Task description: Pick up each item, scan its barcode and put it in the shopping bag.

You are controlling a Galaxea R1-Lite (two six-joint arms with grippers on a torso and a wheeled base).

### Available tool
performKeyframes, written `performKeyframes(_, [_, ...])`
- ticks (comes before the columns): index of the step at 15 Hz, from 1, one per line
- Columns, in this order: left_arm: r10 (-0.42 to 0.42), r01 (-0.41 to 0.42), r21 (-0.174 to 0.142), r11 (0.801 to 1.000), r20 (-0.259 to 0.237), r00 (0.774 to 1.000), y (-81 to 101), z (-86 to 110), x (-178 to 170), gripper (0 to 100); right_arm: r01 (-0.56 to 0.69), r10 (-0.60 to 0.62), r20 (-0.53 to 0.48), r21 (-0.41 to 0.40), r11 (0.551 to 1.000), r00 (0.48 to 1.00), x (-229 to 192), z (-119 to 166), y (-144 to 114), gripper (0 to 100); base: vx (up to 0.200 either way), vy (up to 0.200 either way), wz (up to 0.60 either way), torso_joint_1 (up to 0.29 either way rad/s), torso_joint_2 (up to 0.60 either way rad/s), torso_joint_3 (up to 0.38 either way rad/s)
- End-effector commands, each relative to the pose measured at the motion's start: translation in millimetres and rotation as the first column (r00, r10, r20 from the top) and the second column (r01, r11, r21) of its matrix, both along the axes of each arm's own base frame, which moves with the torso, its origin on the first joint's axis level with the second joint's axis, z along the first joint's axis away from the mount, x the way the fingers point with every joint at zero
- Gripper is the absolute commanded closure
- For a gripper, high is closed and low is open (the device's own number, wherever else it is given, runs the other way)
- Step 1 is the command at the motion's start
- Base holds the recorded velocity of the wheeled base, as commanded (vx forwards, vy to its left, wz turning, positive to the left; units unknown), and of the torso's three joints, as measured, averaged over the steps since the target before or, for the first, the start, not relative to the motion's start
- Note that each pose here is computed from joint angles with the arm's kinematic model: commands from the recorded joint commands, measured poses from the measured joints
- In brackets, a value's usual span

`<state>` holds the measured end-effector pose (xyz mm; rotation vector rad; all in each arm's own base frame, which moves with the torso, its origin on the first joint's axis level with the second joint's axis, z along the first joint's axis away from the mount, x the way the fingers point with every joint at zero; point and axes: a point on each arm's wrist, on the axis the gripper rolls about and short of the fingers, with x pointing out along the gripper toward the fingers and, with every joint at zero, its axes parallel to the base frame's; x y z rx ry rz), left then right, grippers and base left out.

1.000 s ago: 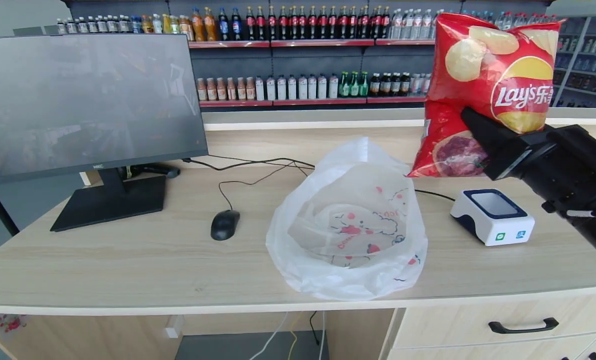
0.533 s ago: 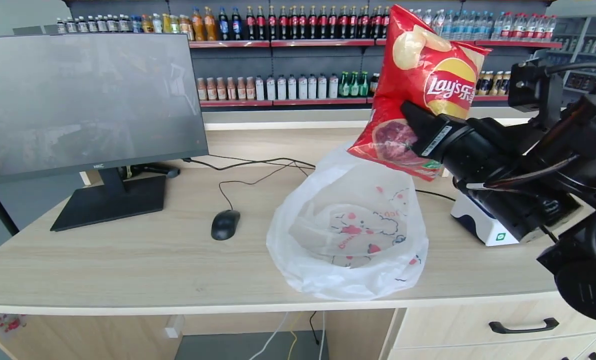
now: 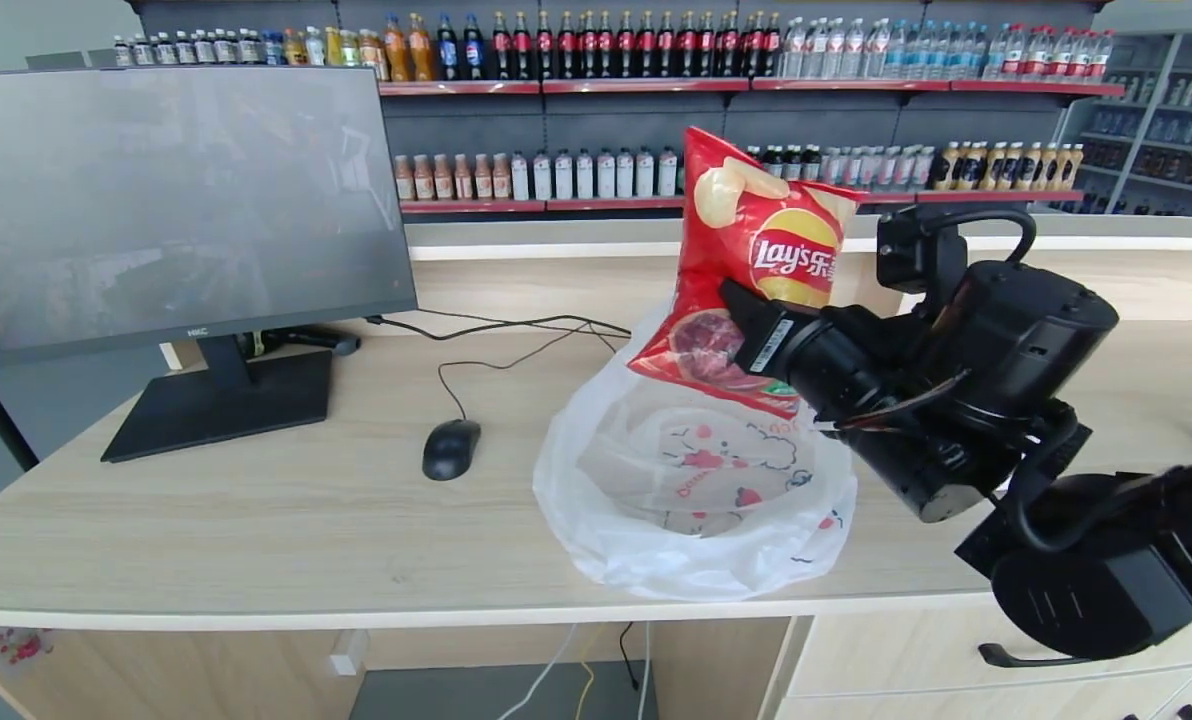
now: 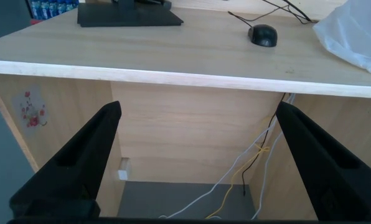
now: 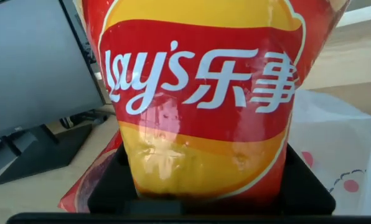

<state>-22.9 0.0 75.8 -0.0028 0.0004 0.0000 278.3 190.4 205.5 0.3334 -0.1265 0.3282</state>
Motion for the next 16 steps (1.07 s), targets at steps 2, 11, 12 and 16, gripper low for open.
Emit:
performKeyframes(2, [0.0, 0.0, 0.0, 1.0, 0.0, 1.0, 0.0, 0.0, 0, 0, -0.018, 0.017, -0.043, -0.029, 0.999, 0.999, -7, -14, 4, 100, 0.0, 0.0, 0.0, 0.0, 0.0, 0.0])
performKeyframes(11, [0.0, 0.0, 0.0, 1.0, 0.0, 1.0, 0.0, 0.0, 0, 0, 0.004, -0.017, -0.12, -0.109, 0.994, 0.993, -25, -41, -21, 100, 0.0, 0.0, 0.0, 0.0, 0.0, 0.0])
performKeyframes(12, [0.0, 0.0, 0.0, 1.0, 0.0, 1.0, 0.0, 0.0, 0, 0, 0.0, -0.014, -0.124, -0.111, 0.994, 0.992, -26, -42, -23, 100, 0.0, 0.0, 0.0, 0.0, 0.0, 0.0])
performKeyframes(16, [0.0, 0.0, 0.0, 1.0, 0.0, 1.0, 0.0, 0.0, 0, 0, -0.021, -0.004, -0.17, -0.143, 0.989, 0.985, -33, -56, -27, 100, 0.0, 0.0, 0.0, 0.0, 0.0, 0.0])
